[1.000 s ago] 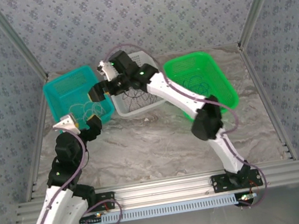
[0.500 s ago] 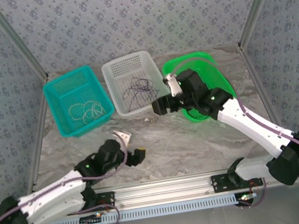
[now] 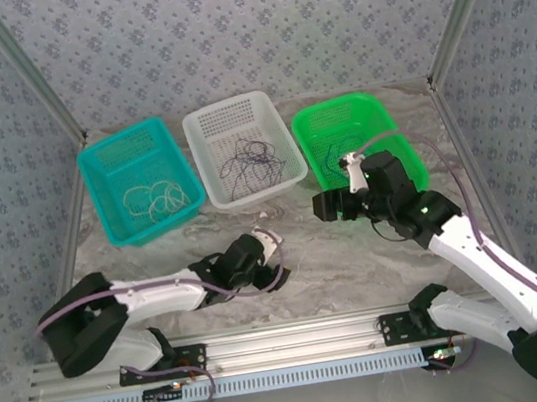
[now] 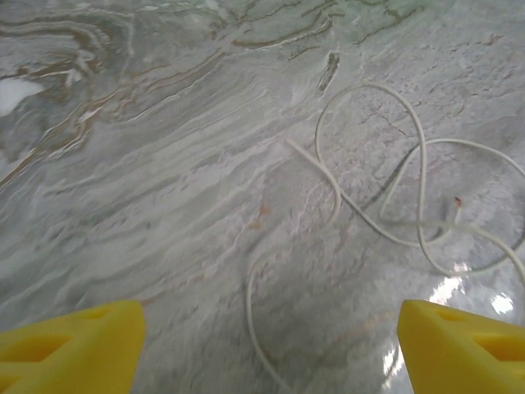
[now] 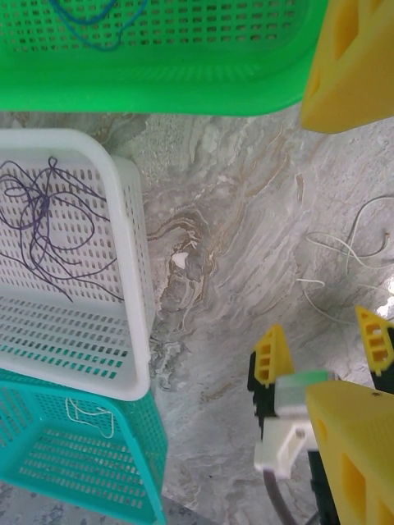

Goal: Untangle the cables

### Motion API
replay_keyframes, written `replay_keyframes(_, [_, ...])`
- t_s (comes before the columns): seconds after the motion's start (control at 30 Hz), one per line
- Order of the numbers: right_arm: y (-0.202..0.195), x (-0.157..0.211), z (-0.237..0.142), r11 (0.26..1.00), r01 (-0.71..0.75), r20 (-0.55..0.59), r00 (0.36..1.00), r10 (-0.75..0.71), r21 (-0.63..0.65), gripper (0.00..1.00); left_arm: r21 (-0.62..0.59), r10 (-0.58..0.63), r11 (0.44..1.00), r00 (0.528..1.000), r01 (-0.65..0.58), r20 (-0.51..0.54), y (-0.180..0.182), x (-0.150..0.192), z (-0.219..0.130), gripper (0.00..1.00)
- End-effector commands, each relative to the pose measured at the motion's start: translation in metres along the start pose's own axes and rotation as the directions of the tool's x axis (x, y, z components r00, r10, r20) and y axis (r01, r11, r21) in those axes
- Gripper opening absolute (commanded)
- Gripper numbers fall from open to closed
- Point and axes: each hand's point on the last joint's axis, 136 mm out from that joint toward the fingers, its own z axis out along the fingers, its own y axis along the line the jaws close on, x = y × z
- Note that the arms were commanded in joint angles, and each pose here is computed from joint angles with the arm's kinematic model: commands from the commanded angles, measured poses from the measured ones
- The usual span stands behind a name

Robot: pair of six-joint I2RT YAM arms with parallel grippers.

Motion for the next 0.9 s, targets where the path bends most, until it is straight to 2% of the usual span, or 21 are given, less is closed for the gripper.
replay_keyframes(0.0, [-0.011,0.007,-0.010,0.999,-0.037,0.007,0.999,0.036,0.035,0.82,0.021,0.067,0.997,0.997,-0.068,0.036,-0.009,-0.017,0.015,0.79])
replay_keyframes(0.2, [-0.022,0.019,-0.021,0.997,-0.062,0.015,0.998,0.061,0.051,0.83,0.009,0.076,0.997,0.997,-0.076,0.029,-0.003,-0.019,0.032,0.75])
replay_keyframes(0.33, [-0.032,0.027,-0.022,0.993,-0.087,0.009,0.996,0.086,0.080,0.84,0.013,0.082,0.997,0.997,-0.082,0.002,-0.001,-0.017,0.046,0.53])
replay_keyframes(0.47, [-0.041,0.037,-0.024,0.989,-0.102,0.002,0.995,0.103,0.111,0.86,0.018,0.057,0.998,0.998,-0.057,0.015,0.001,-0.019,0.051,0.40])
replay_keyframes(0.63, [-0.049,0.043,-0.028,0.985,-0.111,0.030,0.994,0.108,0.132,0.90,0.015,0.035,0.999,0.999,-0.035,0.037,0.004,-0.026,0.045,0.15])
replay_keyframes(0.73, [-0.050,0.044,-0.029,0.986,-0.110,0.042,0.993,0.106,0.127,0.92,0.015,0.034,0.999,0.998,-0.035,0.053,0.004,-0.031,0.040,0.06])
replay_keyframes(0.87, [-0.049,0.050,-0.027,0.989,-0.097,0.025,0.995,0.095,0.108,0.97,-0.019,0.020,1.000,0.995,-0.018,0.097,0.009,-0.045,0.026,0.00])
